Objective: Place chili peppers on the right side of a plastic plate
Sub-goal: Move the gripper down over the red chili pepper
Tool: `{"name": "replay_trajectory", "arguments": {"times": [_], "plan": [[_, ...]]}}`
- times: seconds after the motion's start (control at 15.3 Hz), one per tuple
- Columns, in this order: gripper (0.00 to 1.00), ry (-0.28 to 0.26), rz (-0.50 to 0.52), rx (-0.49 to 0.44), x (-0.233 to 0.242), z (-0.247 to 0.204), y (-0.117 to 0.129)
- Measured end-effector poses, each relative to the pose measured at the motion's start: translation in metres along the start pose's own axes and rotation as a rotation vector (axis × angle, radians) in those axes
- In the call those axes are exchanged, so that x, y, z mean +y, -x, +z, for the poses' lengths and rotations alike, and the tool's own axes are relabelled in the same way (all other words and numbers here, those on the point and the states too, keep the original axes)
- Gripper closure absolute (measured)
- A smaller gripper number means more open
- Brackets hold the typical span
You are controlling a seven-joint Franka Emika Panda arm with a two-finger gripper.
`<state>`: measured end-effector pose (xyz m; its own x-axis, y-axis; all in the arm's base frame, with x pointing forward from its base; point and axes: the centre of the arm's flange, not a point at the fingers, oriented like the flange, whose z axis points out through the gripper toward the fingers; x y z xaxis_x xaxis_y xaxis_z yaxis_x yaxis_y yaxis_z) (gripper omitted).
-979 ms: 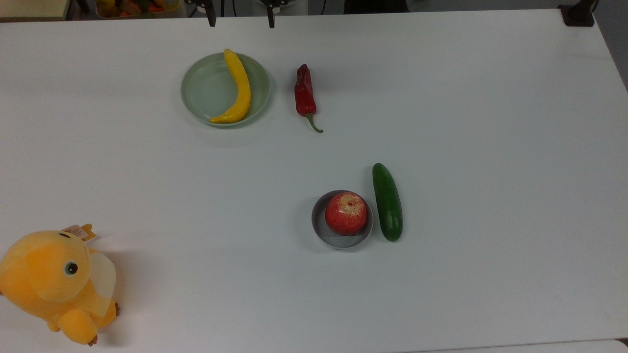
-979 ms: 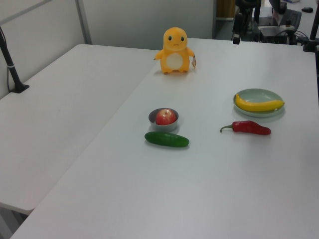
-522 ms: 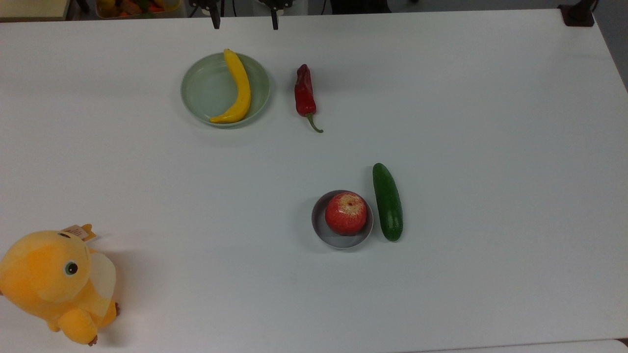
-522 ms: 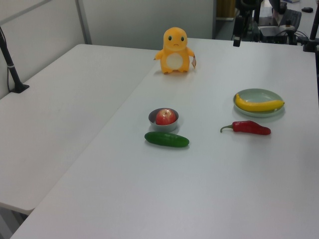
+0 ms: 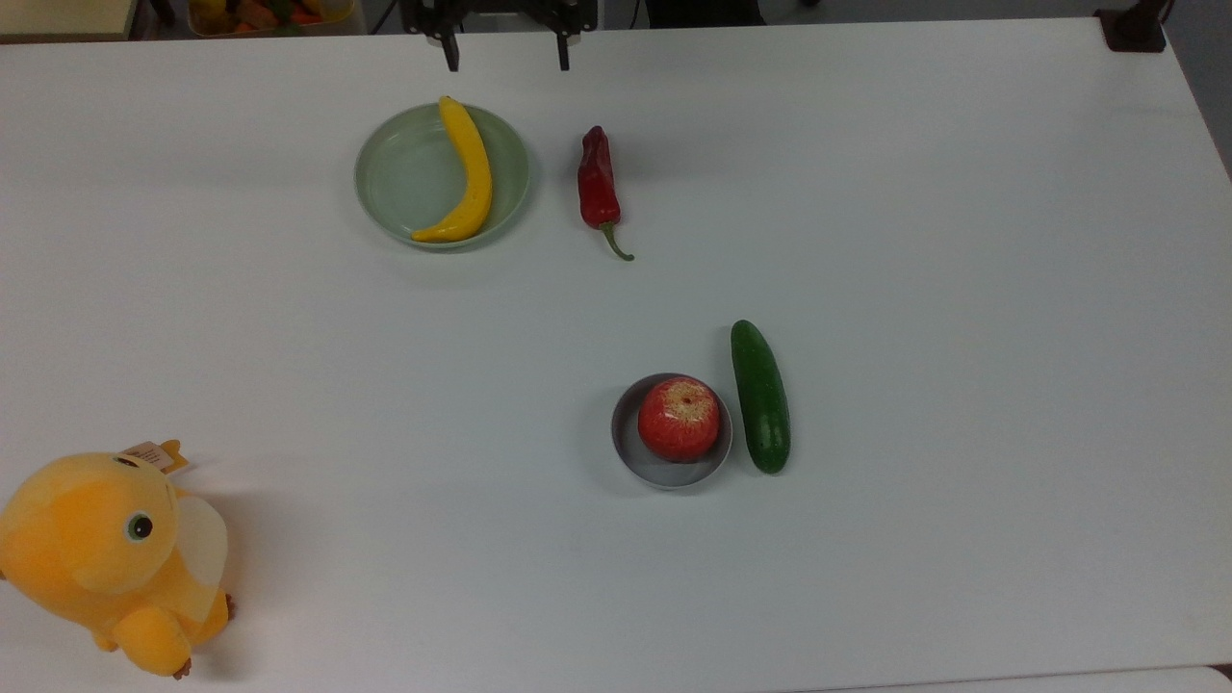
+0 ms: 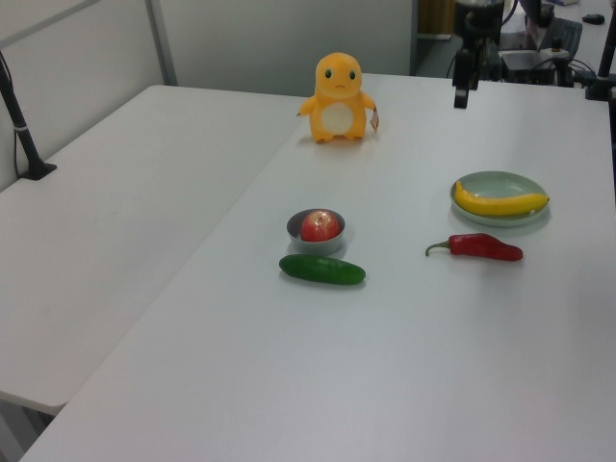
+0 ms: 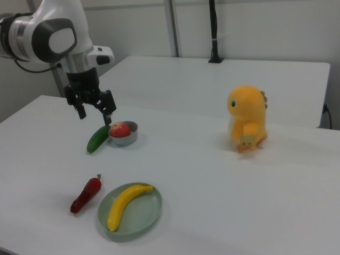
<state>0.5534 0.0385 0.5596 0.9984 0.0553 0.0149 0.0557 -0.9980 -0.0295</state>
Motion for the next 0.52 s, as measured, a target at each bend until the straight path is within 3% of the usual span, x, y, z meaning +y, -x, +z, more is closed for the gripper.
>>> {"name": "replay_trajectory", "arguments": {"times": [0.52], "plan": [[0.0,0.006,-0.072,-0.121,-0.039,0.06,0.009]]}}
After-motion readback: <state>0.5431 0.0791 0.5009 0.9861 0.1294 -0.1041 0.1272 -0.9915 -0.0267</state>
